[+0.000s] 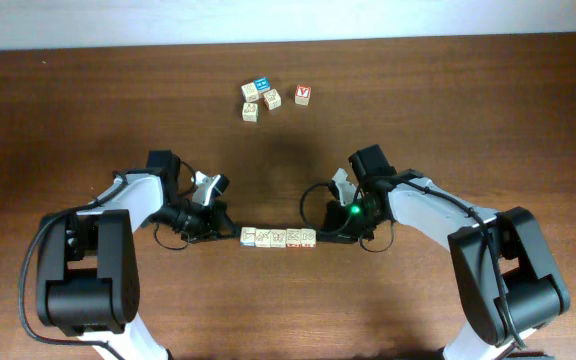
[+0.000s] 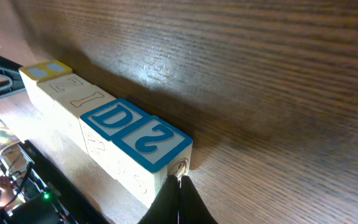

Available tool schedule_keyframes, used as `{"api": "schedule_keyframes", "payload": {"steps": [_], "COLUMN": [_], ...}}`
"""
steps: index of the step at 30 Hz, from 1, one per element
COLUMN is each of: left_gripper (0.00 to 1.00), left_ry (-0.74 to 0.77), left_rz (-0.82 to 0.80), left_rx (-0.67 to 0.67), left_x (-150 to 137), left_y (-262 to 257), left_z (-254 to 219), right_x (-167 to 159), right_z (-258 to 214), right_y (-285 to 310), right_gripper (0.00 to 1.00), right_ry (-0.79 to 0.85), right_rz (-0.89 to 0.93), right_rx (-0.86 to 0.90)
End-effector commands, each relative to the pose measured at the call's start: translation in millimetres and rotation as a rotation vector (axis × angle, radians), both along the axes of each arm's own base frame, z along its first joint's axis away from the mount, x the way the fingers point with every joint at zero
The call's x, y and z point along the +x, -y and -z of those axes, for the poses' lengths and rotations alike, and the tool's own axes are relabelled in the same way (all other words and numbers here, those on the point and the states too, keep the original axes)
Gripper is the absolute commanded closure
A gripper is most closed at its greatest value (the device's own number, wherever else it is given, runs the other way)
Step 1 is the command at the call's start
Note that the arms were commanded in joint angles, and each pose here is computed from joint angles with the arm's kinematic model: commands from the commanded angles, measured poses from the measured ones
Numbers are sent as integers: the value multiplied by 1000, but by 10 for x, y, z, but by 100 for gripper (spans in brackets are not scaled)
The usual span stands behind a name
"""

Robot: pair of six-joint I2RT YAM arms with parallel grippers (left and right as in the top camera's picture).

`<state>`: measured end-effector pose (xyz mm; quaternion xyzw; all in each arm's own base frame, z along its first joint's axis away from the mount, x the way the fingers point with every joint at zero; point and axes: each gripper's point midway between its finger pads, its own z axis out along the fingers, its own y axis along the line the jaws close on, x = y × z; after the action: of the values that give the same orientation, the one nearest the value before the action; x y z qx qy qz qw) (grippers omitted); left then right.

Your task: Rotate 5 blocks

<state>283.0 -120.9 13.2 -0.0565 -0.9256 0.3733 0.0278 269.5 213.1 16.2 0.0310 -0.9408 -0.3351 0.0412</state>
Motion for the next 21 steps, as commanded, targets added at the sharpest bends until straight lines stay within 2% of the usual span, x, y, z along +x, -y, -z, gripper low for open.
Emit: {"api": "schedule_keyframes", "payload": {"steps": [1,21], "left_gripper": [100,100], "left_ry": [-11,-17], "left_rz": [8,5], "left_rx": [-35,-38], "left_x": [-38,-44], "left_y": [52,56], "left_z": [5,-1], "right_x": [32,77], "right_z": [-202,-505], "right_y": [-230,-253], "right_gripper": [96,96], "right_ry": [51,123], "right_rz": [-65,-68], "right_rx": [72,96]}}
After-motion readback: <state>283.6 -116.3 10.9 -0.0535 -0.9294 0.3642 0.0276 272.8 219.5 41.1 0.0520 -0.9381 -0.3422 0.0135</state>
